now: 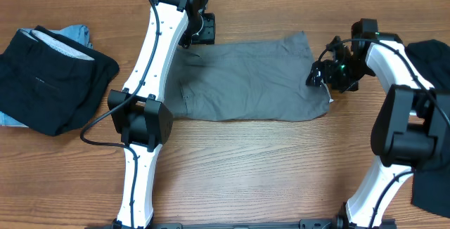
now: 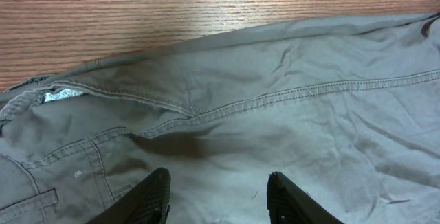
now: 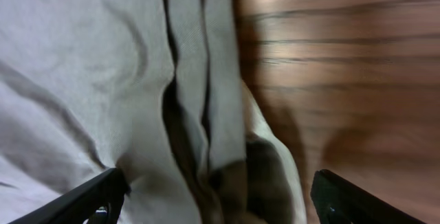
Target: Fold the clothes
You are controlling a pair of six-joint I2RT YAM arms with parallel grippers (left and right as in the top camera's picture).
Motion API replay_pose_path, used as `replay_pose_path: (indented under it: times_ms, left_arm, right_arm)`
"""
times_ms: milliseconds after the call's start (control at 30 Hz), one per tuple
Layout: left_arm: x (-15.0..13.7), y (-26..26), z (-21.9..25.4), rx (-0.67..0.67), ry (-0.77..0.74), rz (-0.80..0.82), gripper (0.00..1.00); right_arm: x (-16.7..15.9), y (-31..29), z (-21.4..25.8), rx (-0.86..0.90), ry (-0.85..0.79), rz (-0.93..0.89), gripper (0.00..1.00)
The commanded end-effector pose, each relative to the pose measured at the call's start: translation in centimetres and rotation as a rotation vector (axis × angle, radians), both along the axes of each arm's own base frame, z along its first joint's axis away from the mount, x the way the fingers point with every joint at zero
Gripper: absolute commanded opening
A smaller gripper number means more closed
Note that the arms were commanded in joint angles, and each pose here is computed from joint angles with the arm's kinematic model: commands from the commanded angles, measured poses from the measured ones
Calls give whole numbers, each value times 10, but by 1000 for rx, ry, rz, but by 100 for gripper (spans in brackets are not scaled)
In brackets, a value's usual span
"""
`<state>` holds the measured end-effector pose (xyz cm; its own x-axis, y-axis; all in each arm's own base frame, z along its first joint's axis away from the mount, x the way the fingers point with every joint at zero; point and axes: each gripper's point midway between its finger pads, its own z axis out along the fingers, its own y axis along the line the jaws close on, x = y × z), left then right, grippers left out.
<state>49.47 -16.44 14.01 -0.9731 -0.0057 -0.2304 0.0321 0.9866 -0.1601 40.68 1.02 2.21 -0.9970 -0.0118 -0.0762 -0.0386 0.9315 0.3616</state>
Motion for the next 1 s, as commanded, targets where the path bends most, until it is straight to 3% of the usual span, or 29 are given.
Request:
replay_pose_path:
  times_ms: [0, 367, 533, 600, 633, 967]
  left_arm:
    - [-4, -8, -2, -9, 10, -10, 49]
    - [-12, -35, -13, -7, 17, -46, 48]
    - [-18, -41, -44, -8, 72, -30, 26]
    - [-20, -47, -52, -22, 80, -38, 18]
    - [-20, -50, -53, -22, 79, -43, 17]
    - [-22, -70, -55, -29, 53, -80, 18]
  right_arm:
    - [6, 21, 2, 175, -81, 141, 89]
    - [-4, 40, -11, 310, -63, 215, 89]
    - [-8, 43, -25, 337, -40, 210, 79]
    - [-10, 51, -20, 394, -68, 241, 67]
    - [-10, 54, -19, 414, -75, 239, 65]
    - [-9, 65, -23, 495, -129, 232, 63]
